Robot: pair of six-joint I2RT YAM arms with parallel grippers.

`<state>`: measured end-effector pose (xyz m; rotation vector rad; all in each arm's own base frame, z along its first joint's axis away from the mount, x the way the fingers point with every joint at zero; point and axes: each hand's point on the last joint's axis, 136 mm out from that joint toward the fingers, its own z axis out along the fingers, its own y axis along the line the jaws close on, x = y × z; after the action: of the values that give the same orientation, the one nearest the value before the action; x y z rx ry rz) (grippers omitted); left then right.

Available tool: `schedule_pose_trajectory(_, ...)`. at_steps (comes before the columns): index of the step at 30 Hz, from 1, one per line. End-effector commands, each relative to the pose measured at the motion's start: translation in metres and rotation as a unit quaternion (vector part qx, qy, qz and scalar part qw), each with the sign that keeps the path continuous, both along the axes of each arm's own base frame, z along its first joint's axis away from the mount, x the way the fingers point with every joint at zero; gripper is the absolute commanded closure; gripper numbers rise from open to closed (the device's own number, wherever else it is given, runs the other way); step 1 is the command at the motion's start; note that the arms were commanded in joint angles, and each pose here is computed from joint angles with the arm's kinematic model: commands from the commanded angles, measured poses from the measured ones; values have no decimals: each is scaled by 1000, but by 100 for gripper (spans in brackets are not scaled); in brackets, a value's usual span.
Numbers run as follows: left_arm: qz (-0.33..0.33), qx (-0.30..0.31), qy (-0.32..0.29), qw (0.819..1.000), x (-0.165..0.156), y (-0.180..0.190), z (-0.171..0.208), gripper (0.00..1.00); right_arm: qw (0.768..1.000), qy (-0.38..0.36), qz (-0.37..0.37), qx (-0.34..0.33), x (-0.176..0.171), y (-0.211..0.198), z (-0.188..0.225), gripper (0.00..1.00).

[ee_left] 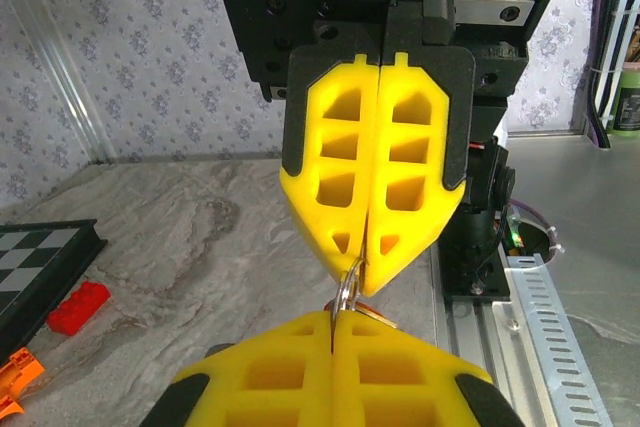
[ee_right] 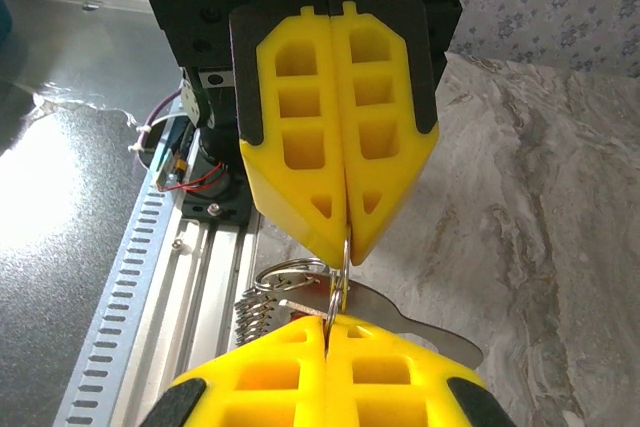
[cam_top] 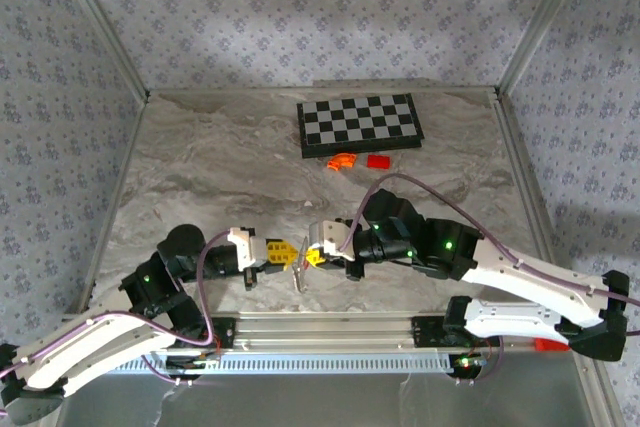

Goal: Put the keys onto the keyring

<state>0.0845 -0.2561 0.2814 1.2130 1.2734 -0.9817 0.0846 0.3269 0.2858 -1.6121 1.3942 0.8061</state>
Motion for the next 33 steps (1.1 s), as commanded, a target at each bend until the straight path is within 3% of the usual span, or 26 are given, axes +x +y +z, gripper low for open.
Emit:
schedule_pose_trajectory(1, -2, -9, -10, 1000, -1, -1, 14, 100, 999, -31, 10, 23, -2, 6, 22, 100)
schedule_pose_trajectory(33, -22, -4, -5, 1000, -10, -5, 13, 100, 998, -59, 33, 5, -7, 9, 15, 100)
